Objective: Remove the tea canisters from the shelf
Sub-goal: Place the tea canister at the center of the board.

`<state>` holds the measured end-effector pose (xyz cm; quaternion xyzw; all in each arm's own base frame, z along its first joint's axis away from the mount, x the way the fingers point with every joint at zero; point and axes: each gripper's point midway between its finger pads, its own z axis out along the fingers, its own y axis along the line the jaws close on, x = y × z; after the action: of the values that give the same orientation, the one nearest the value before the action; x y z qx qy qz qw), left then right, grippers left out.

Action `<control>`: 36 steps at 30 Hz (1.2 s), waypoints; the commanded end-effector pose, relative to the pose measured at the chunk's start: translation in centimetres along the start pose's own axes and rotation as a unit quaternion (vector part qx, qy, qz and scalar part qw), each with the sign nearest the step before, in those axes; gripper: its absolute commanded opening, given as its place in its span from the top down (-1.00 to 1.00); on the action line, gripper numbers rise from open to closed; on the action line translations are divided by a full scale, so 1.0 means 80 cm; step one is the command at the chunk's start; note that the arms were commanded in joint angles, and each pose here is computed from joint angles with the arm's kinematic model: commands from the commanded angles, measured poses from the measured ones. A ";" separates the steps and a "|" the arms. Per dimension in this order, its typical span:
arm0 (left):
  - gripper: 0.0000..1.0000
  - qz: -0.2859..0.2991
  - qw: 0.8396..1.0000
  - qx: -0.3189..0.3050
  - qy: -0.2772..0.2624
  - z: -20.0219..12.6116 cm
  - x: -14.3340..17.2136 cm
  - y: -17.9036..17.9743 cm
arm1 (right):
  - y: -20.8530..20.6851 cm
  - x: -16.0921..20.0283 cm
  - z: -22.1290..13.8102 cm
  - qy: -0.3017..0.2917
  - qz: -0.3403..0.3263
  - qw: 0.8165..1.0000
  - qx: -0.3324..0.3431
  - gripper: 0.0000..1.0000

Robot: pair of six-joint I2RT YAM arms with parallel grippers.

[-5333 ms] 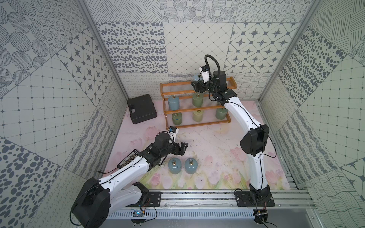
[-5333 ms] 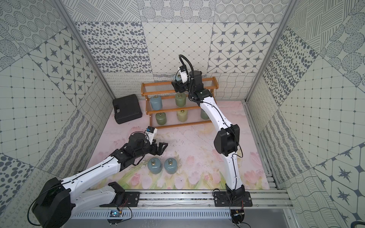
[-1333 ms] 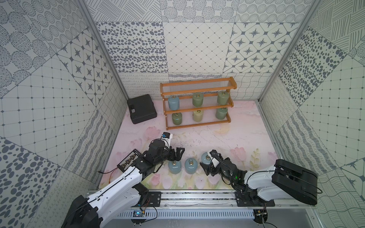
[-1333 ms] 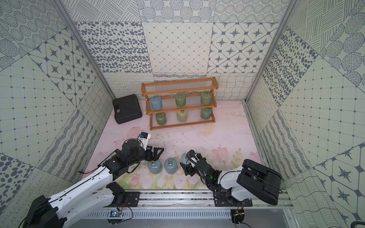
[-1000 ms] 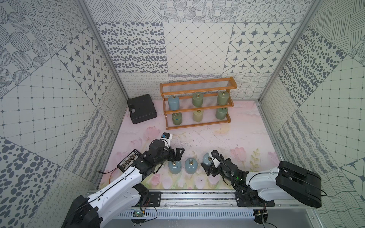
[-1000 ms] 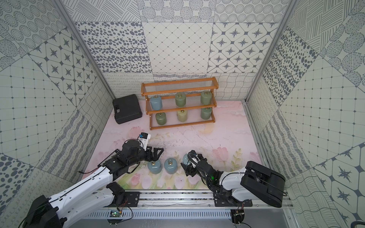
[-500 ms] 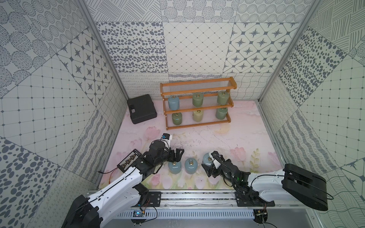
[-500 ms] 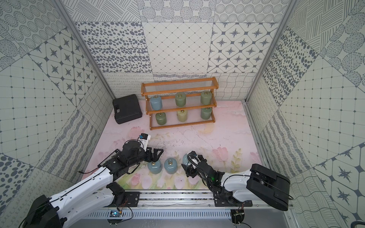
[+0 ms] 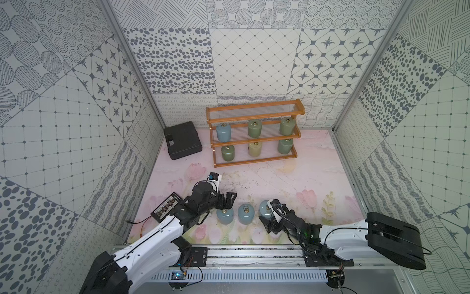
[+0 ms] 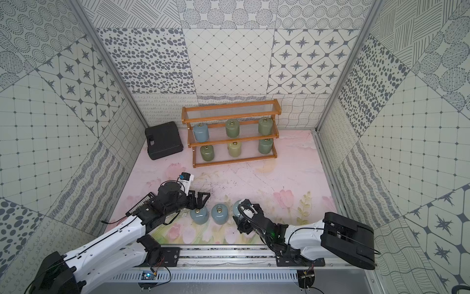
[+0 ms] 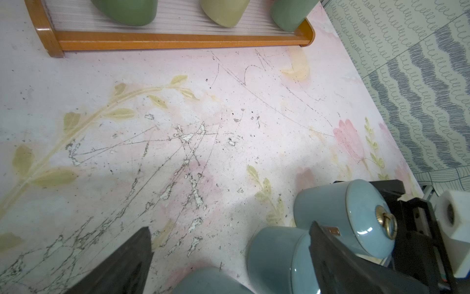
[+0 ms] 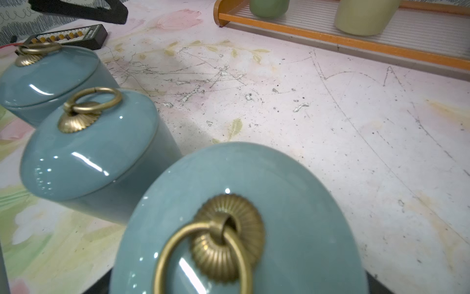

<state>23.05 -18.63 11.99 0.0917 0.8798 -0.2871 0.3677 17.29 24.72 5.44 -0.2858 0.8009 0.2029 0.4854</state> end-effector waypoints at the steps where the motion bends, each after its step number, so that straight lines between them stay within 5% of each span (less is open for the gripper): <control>1: -1.00 0.005 1.000 -0.001 -0.013 0.000 -0.006 0.000 | -0.002 -0.007 -0.005 -0.015 0.017 1.000 0.006 -0.84; 24: -1.00 0.013 1.000 -0.007 -0.018 -0.001 -0.011 0.001 | -0.003 -0.029 -0.017 -0.030 0.019 0.999 0.011 -0.99; 36: -1.00 0.050 0.997 -0.040 -0.053 -0.006 -0.063 -0.005 | 0.000 -0.087 -0.057 -0.060 0.026 0.998 -0.008 -0.99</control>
<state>24.66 -18.53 14.11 0.0914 0.8728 -0.2667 0.3984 16.95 23.83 12.12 -0.2524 0.7789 0.2378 0.5226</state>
